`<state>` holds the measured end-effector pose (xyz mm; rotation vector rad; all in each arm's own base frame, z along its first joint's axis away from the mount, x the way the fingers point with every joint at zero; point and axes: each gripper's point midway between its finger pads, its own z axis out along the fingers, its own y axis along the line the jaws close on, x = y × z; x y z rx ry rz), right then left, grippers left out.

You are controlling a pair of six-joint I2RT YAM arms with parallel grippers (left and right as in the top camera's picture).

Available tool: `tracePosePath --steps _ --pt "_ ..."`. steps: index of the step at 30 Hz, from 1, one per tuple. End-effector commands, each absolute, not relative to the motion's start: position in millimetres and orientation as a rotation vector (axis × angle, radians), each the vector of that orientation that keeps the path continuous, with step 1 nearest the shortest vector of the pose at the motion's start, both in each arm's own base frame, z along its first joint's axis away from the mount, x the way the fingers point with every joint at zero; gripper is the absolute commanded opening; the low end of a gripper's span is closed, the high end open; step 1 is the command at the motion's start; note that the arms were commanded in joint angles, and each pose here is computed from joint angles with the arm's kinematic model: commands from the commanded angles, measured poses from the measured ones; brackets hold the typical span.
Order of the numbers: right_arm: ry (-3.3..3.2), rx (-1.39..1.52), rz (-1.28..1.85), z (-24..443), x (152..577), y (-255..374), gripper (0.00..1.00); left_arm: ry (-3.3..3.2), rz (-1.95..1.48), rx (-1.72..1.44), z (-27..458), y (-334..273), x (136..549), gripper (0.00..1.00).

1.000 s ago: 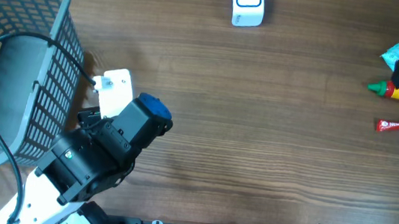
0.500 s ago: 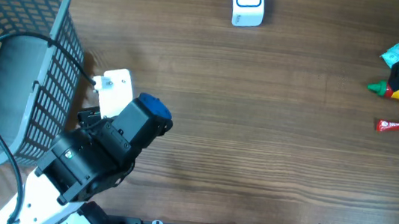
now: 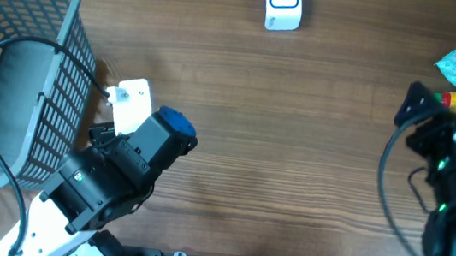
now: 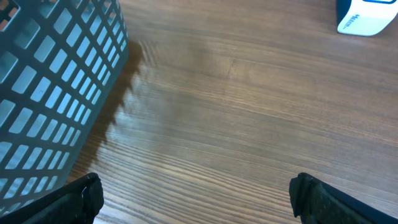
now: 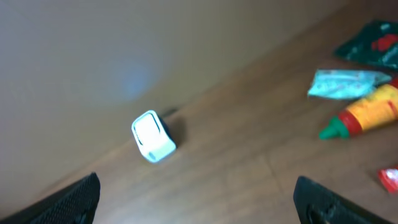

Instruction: Scan the item barcode

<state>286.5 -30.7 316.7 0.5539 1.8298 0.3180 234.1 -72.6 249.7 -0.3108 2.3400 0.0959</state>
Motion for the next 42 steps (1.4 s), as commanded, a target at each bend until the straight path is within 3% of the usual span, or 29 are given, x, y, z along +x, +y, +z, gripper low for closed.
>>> tracePosePath --steps 1,7,18,25,42 --pt "1.725 0.473 0.272 293 275 -31 1.00 2.332 0.100 -0.325 250 -72 235 1.00" --pt "1.466 0.094 0.238 294 254 1 1.00 2.332 0.100 -0.325 250 -72 235 1.00" --pt "1.315 0.041 0.222 275 229 7 1.00 2.332 0.100 -0.325 250 -72 235 1.00" --pt "1.320 -0.149 0.164 257 229 32 1.00 2.332 0.100 -0.325 250 -72 235 1.00" --pt "1.559 -0.106 0.186 178 244 30 1.00 2.332 0.100 -0.325 250 -72 235 1.00"
